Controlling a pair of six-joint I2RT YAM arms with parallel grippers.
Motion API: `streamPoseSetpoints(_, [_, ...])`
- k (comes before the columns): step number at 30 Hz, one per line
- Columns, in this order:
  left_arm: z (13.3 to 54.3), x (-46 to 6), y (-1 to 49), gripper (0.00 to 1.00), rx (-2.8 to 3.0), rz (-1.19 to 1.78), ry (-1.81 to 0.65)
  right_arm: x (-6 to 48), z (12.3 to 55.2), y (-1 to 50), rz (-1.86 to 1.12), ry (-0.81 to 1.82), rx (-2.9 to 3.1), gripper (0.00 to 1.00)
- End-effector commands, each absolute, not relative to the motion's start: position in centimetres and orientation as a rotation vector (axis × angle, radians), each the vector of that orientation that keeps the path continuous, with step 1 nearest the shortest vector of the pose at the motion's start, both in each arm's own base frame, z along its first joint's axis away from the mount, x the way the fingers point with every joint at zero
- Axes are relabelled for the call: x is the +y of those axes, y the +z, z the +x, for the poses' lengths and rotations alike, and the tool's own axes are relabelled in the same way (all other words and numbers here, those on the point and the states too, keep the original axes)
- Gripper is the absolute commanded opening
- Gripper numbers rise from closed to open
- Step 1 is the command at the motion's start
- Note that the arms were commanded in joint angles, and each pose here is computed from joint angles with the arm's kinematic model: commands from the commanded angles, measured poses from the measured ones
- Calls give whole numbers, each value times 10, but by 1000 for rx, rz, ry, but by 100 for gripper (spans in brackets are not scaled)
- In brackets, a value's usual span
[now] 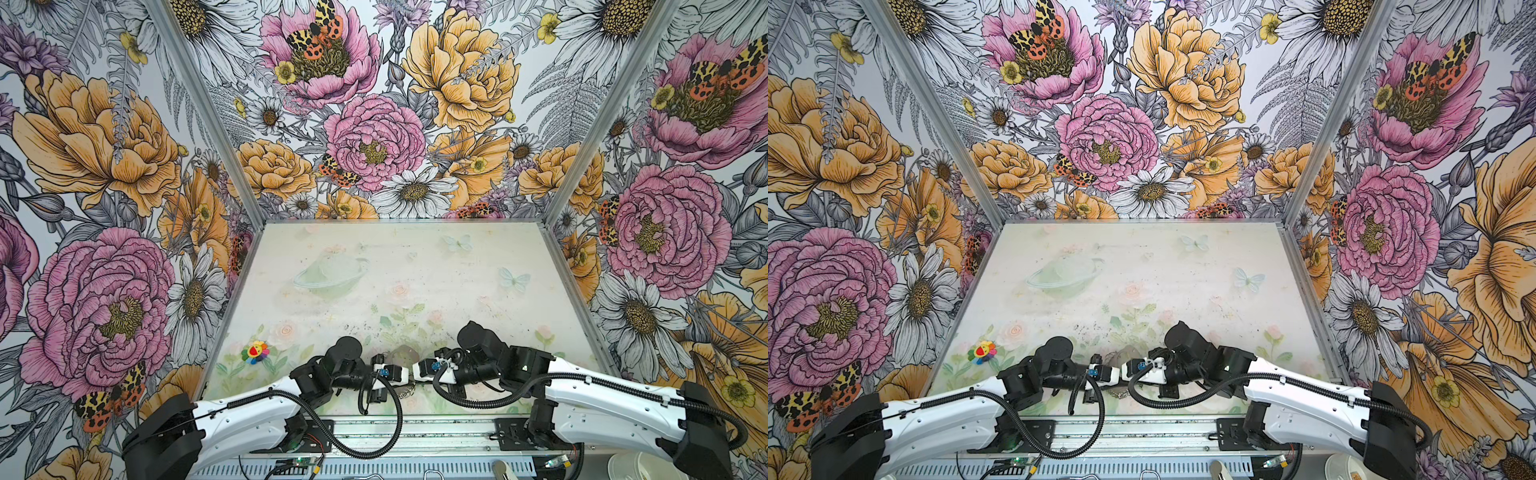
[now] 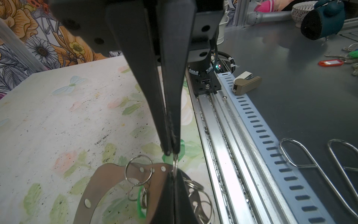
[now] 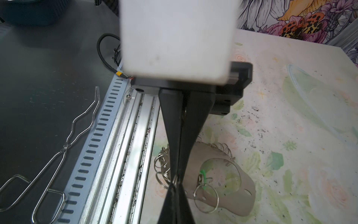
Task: Attach keys to a key ring
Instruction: Insert the key into the keyring.
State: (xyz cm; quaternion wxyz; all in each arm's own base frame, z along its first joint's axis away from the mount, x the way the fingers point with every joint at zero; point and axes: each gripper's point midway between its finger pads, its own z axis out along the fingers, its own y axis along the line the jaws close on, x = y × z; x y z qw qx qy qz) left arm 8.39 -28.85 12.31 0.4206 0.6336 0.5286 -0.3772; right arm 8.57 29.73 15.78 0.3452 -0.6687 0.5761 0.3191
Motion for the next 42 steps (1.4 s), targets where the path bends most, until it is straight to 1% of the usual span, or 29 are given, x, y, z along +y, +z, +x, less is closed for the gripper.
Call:
streamPoseSetpoints(1, [71, -298, 149, 0, 1176, 1608, -1007, 305, 90, 177, -1708, 856, 1439, 1])
streamPoseSetpoints(7, [68, -298, 150, 0, 1163, 1615, -1010, 302, 90, 177, -1703, 884, 1442, 6])
streamPoseSetpoints(19, [64, -298, 151, 0, 1142, 1627, -1028, 303, 94, 175, -1709, 866, 1439, 8])
streamPoseSetpoints(23, [63, -298, 153, 0, 1132, 1628, -1031, 305, 94, 173, -1720, 864, 1443, 8])
streamPoseSetpoints(30, [63, -297, 156, 0, 1118, 1620, -1017, 313, 101, 173, -1722, 838, 1449, 2])
streamPoseSetpoints(35, [68, -295, 162, 0, 1102, 1583, -971, 316, 106, 167, -1722, 824, 1482, 2])
streamPoseSetpoints(42, [70, -292, 168, 0, 1081, 1549, -958, 315, 102, 165, -1732, 846, 1480, 11])
